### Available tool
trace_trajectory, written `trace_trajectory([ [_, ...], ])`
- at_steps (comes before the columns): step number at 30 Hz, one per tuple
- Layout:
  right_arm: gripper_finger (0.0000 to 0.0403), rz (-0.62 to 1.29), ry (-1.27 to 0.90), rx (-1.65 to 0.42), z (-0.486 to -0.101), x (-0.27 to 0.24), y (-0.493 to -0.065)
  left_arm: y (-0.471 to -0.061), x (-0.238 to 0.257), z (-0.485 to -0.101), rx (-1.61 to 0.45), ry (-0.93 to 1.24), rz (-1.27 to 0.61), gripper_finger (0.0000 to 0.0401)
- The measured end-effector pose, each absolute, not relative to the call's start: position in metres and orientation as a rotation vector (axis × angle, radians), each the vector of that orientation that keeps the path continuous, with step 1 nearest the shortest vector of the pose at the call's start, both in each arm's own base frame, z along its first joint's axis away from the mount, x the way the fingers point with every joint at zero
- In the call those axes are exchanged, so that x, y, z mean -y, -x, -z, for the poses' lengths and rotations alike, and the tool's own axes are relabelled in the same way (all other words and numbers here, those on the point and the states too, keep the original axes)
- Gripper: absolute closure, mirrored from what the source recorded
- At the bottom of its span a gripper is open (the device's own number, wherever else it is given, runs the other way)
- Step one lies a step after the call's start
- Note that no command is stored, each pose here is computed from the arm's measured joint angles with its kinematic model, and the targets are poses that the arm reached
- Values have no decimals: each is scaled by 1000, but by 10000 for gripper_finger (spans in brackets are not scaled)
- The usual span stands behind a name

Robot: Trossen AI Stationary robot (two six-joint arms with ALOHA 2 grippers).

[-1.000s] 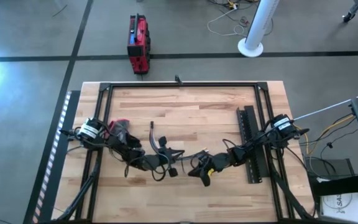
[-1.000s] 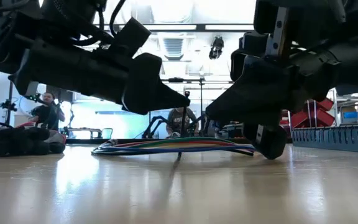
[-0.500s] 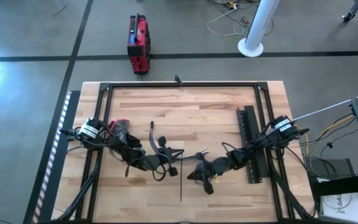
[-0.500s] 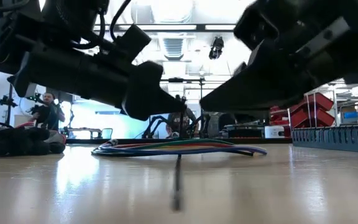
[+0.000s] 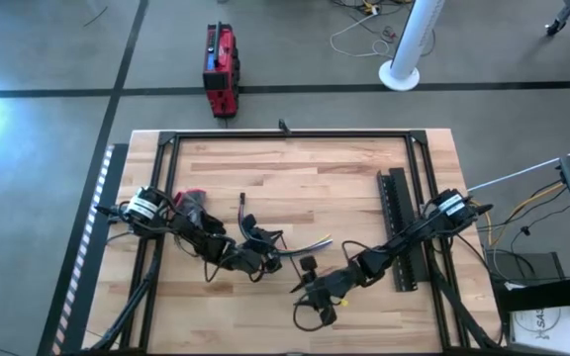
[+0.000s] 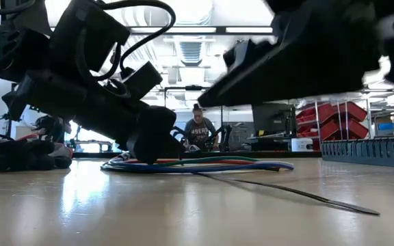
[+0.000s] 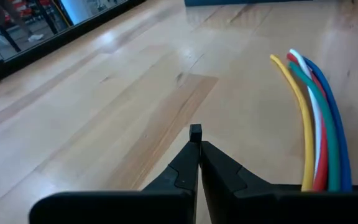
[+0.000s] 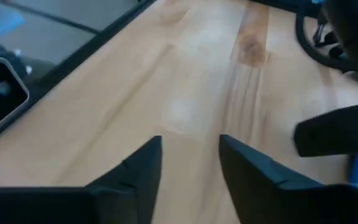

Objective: Ziptie cables
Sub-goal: Wrap the colored cable wires with the black zip tie

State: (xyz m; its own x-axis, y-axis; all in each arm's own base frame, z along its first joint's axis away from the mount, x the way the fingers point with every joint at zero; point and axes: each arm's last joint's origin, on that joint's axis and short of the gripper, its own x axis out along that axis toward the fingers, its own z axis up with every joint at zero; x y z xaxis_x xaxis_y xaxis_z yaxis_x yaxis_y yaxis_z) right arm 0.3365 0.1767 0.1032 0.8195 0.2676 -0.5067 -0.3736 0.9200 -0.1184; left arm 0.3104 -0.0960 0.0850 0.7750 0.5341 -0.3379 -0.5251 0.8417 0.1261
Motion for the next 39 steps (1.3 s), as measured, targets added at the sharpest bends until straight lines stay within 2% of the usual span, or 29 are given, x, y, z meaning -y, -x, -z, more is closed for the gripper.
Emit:
trace_trajectory([
  [6, 199, -390, 237, -495, -122, -172, -323, -311, 96, -85, -373, -25, -570, 401],
  [10, 173, -492, 216, -562, -107, -170, -314, -311, 95, -85, -379, -35, -563, 401],
  [15, 141, -514, 258, -644, -79, -168, -308, -312, 93, -85, -386, -62, -566, 401],
  [21, 108, -536, 299, -578, -61, -170, -313, -314, 87, -86, -395, -89, -578, 401],
  [26, 97, -523, 287, -547, -57, -168, -316, -315, 83, -86, -394, -86, -589, 401],
  [39, 101, -504, 265, -575, -58, -160, -313, -315, 82, -86, -410, -137, -580, 401],
])
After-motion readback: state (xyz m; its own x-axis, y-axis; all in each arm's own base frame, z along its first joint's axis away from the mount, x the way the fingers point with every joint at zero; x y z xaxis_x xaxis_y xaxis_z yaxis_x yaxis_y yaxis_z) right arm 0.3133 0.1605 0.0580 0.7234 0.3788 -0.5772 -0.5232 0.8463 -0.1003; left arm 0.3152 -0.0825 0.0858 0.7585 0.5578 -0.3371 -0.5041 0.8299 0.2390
